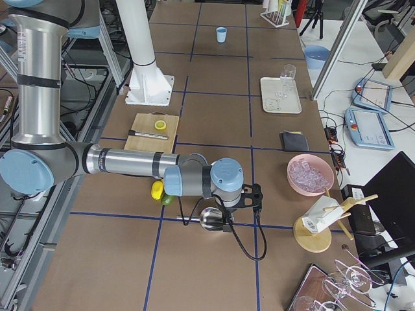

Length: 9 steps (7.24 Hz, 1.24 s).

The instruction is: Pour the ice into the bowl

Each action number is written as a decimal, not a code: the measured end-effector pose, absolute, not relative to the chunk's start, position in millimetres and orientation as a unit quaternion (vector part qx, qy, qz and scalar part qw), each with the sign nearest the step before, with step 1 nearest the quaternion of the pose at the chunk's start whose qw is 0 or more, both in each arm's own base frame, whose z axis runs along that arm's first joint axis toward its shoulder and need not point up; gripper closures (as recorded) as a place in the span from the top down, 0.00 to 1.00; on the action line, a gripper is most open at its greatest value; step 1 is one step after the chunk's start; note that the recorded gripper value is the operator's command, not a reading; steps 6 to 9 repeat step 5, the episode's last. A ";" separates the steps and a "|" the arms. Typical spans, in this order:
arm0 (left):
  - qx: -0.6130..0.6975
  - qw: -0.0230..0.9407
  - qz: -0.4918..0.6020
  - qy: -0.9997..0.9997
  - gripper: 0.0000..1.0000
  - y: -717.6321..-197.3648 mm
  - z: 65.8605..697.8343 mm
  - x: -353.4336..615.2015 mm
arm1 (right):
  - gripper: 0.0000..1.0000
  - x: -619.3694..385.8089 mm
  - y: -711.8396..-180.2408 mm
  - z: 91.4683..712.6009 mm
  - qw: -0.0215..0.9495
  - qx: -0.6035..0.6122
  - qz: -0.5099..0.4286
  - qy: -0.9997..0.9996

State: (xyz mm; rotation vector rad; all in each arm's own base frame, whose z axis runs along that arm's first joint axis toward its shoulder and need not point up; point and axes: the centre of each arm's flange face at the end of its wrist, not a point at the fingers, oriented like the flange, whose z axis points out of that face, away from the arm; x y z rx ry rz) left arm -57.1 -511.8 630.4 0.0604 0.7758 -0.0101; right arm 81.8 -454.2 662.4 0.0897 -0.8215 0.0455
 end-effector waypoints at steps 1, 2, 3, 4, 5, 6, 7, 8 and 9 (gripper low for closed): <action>0.030 0.925 -0.005 0.378 1.00 -511.8 630.4 -57.1 | 1.00 81.8 -454.7 667.9 0.915 0.048 0.023 -0.399; 0.030 0.925 -0.005 0.378 1.00 -511.8 630.4 -57.1 | 1.00 81.7 -455.0 670.1 0.915 0.049 0.023 -0.400; 0.030 0.925 -0.005 0.378 1.00 -511.8 630.4 -57.1 | 1.00 81.6 -455.3 670.6 0.915 0.050 0.024 -0.401; 0.030 0.925 -0.005 0.378 1.00 -511.8 630.4 -57.1 | 1.00 81.5 -455.5 670.6 0.914 0.050 0.025 -0.401; 0.030 0.925 -0.005 0.378 1.00 -511.8 630.4 -57.1 | 1.00 81.5 -455.6 670.5 0.914 0.050 0.025 -0.402; 0.030 0.925 -0.005 0.378 1.00 -511.8 630.4 -57.1 | 1.00 81.5 -455.6 670.5 0.914 0.050 0.025 -0.402; 0.030 0.925 -0.005 0.378 1.00 -511.8 630.4 -57.1 | 1.00 81.5 -455.6 670.5 0.914 0.050 0.025 -0.402; 0.030 0.925 -0.005 0.378 1.00 -511.8 630.4 -57.1 | 1.00 81.5 -455.6 670.5 0.914 0.050 0.025 -0.402; 0.030 0.925 -0.005 0.378 1.00 -511.8 630.4 -57.1 | 1.00 81.5 -455.6 670.5 0.914 0.050 0.025 -0.402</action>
